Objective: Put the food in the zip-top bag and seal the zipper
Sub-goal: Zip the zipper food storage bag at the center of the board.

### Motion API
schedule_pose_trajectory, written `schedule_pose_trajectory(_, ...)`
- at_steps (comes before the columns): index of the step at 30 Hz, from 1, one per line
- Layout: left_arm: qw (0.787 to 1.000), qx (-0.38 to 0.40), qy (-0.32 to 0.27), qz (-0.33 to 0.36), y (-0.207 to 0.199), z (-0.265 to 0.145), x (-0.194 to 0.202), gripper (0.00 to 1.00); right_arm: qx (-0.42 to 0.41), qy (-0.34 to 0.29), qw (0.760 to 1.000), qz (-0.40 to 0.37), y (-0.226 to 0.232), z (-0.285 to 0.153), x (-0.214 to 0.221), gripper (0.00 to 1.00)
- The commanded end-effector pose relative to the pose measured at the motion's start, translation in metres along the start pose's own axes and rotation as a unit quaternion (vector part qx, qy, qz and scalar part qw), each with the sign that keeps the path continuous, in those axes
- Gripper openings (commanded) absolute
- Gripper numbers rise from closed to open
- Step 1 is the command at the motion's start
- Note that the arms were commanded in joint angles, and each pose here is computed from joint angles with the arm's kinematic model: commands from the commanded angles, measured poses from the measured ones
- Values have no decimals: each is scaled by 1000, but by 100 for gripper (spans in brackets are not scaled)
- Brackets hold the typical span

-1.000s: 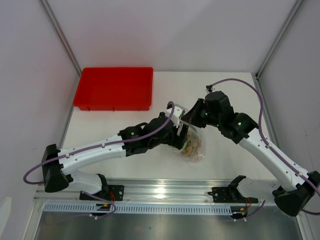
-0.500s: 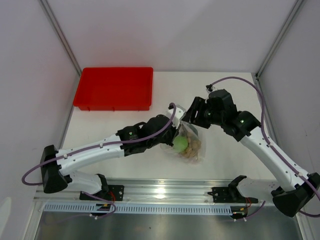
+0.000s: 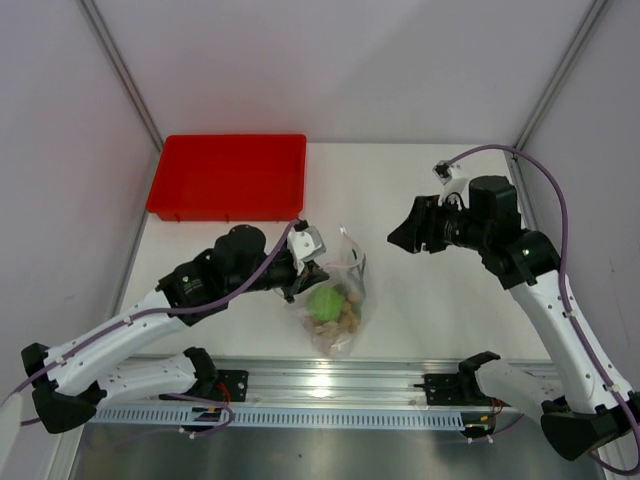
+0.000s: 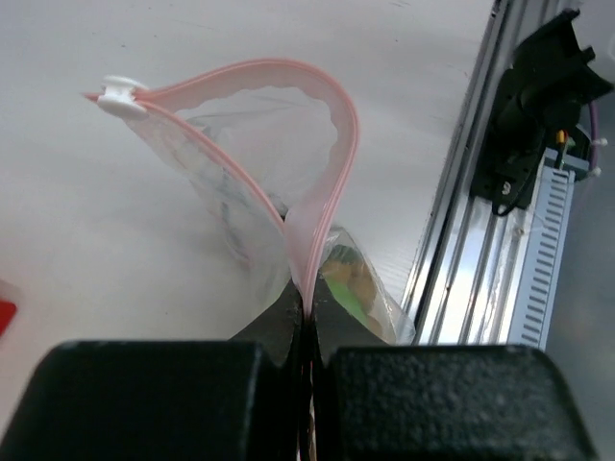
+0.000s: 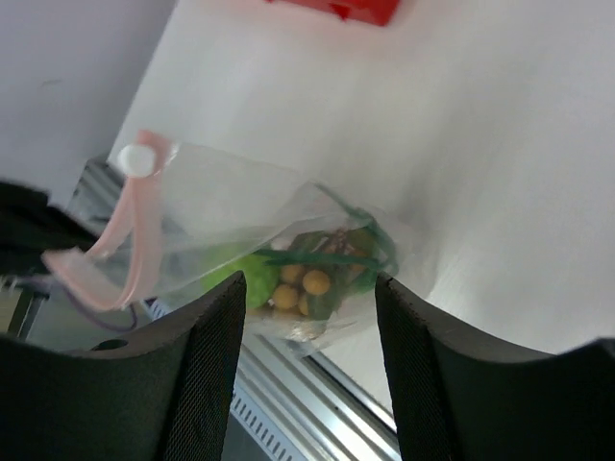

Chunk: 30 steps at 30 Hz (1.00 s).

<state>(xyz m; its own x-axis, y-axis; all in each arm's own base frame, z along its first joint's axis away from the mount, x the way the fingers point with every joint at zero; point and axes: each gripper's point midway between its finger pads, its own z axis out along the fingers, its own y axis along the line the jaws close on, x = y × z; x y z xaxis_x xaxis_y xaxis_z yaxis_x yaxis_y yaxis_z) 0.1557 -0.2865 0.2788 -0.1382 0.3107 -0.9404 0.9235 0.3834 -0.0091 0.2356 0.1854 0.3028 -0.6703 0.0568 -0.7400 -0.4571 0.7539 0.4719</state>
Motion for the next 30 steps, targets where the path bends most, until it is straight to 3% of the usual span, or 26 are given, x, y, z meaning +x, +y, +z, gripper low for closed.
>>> schedule_pose_trajectory(1, 994, 105, -13, 41, -24, -17, -3, 1, -159, -11, 984, -85, 47, -17, 3, 59)
schedule_pose_trajectory(4, 984, 165, -27, 54, -39, -33, -7, 1, -250, 14, 961, -115, 70, -25, 19, 59)
schedule_pose_trajectory(11, 950, 292, -73, 78, -82, -81, -33, 1, -350, 19, 922, -165, 86, -28, 34, 63)
schedule_pose_trajectory(15, 938, 332, -71, 73, -94, -92, -39, 1, -392, 17, 904, -173, 95, -30, 30, 63)
schedule_pose_trajectory(24, 924, 368, -82, 66, -104, -98, -45, 1, -508, 54, 838, -194, 149, -42, 55, 65)
schedule_pose_trajectory(30, 924, 364, -96, 72, -104, -103, -52, 1, -541, 77, 815, -192, 165, -53, 70, 66)
